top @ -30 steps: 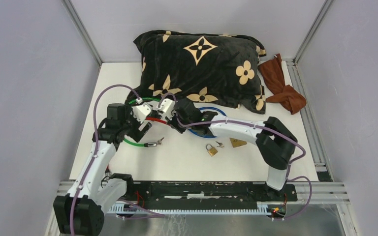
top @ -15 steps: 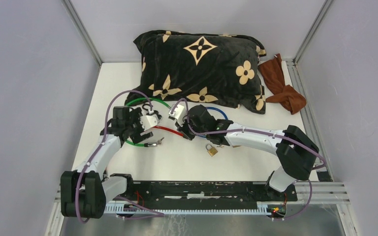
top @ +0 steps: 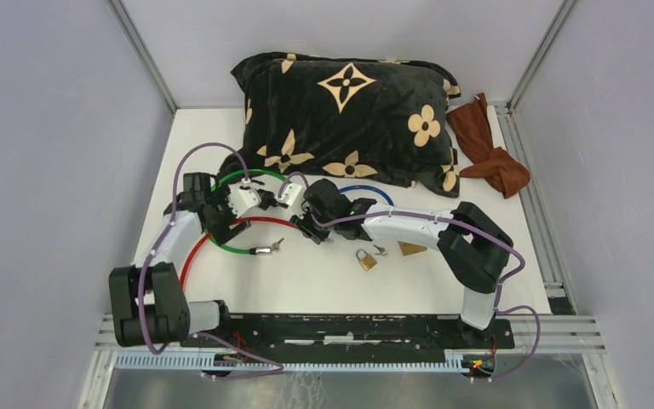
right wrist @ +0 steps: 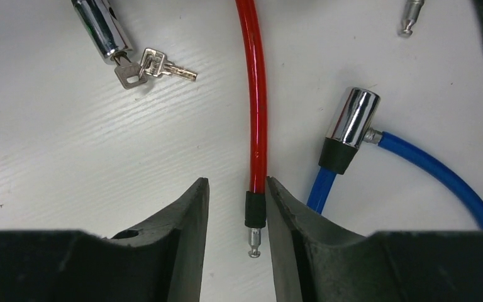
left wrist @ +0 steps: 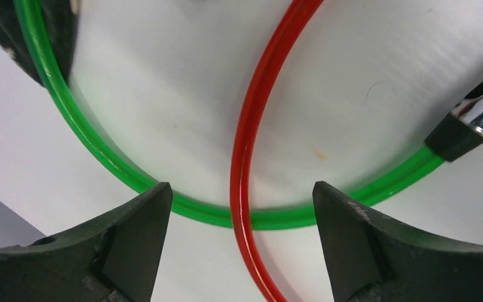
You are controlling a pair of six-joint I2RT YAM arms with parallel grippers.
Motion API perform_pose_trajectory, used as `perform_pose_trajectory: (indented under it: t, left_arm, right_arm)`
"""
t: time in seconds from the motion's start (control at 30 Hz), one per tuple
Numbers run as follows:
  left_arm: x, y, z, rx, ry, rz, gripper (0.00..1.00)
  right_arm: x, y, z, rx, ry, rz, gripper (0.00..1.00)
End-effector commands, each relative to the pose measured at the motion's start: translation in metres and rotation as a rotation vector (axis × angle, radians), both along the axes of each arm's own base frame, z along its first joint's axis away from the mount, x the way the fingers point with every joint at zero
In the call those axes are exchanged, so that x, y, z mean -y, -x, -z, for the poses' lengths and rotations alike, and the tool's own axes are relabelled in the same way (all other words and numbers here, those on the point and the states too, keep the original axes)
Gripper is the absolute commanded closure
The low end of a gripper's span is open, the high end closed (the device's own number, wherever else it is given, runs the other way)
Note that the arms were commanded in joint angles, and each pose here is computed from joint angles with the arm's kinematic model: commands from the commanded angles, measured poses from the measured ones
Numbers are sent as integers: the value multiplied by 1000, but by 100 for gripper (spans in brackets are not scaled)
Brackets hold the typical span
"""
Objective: Lock with the key
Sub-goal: Pick up the lock from the center of the board.
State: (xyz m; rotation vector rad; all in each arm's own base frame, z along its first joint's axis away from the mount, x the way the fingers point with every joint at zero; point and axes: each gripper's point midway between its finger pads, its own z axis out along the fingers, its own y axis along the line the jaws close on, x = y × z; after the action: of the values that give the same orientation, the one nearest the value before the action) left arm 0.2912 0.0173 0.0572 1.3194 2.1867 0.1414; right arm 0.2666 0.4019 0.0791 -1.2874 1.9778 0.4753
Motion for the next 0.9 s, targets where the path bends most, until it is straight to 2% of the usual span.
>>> perform_pose_trajectory:
  t: [0.0,0.03,0.07,0.13,0.3,0.43,0.5,0.53,0.6,0.63,0.7,0.87]
  left_arm:
    - [-13,30,14,-322,14,-89,19]
    - [-12,33,18,-393,38,-116,24]
    - [-10,34,22,-457,61,-139,25]
    - [-9,31,29,-526,85,-183,21]
    - [-23,-1,36,-418,35,-225,18]
    - [-33,-11,40,-372,-22,-205,23]
    - [-33,-7,42,-378,-26,-182,37]
    - [-30,-5,42,-380,-21,-168,49]
    - [-27,-1,39,-376,-9,-147,85]
    - [-26,-1,35,-363,-4,-142,97]
    - [-25,-6,20,-313,-2,-131,98]
    - [-23,-20,-40,-105,-6,-108,98]
  right_arm:
    - [2,-6,-7,20,-7,15,56]
    - [4,-6,-6,22,-5,15,56]
    - [5,-6,-6,22,-3,15,56]
    - [8,-4,-4,21,2,12,56]
    - [15,-1,-3,24,2,12,56]
    - [15,1,-4,24,-6,6,55]
    - [14,0,-7,28,-7,3,55]
    - [14,-1,-8,32,-8,5,55]
    - [14,-3,-10,33,-13,6,55]
    - [14,-4,-10,31,-15,7,55]
    - [13,-5,-13,22,-33,-2,53]
    - [4,-10,-41,17,-142,-49,31]
